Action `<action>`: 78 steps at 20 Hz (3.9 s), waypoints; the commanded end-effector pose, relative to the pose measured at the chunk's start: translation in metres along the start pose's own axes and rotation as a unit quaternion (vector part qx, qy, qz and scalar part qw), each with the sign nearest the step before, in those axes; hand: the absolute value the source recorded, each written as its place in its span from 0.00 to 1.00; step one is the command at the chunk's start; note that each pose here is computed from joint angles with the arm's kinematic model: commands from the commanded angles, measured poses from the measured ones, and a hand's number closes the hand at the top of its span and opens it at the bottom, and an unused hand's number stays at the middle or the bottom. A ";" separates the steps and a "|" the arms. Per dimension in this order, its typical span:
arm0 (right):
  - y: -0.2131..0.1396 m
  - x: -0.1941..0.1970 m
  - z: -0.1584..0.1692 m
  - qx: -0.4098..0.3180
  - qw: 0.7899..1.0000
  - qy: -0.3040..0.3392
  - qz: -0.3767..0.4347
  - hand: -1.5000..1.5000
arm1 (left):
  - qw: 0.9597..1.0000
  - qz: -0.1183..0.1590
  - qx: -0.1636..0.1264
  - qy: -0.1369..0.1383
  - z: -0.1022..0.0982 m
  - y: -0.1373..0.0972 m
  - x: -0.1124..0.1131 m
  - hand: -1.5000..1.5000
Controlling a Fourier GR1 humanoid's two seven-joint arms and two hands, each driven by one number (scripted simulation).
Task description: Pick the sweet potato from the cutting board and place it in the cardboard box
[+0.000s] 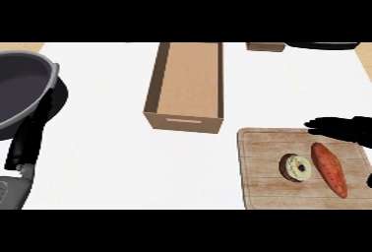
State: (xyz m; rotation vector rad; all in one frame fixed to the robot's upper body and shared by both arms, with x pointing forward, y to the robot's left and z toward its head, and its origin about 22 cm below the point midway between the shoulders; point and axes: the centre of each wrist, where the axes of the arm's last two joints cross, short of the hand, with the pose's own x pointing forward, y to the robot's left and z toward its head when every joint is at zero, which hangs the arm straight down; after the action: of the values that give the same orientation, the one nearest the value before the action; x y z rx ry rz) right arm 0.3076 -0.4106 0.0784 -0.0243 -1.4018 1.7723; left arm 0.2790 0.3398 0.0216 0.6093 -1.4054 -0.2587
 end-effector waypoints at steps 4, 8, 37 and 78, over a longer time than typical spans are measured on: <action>-0.003 -0.023 -0.029 0.081 0.996 -0.042 0.005 0.00 | 1.000 -0.002 0.009 0.010 0.001 0.005 -0.011 0.50; -0.002 -0.022 -0.053 0.094 0.994 -0.054 0.017 0.00 | 1.000 0.007 0.016 0.020 0.002 0.014 -0.015 0.50; 0.033 -0.022 -0.038 0.144 0.988 -0.049 0.030 0.00 | 1.000 -0.004 0.017 0.026 0.008 0.032 -0.013 0.50; -0.187 0.032 -0.153 -0.309 0.934 -0.140 0.115 1.00 | 1.000 0.001 -0.002 -0.012 -0.013 0.001 0.005 0.50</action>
State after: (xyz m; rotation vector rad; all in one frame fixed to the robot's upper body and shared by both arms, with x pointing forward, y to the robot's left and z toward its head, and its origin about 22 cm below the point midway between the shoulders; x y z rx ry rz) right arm 0.4663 -0.2925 0.1778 -0.4582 -2.1293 1.4675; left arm 0.2884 0.3363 0.0254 0.5904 -1.4329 -0.2701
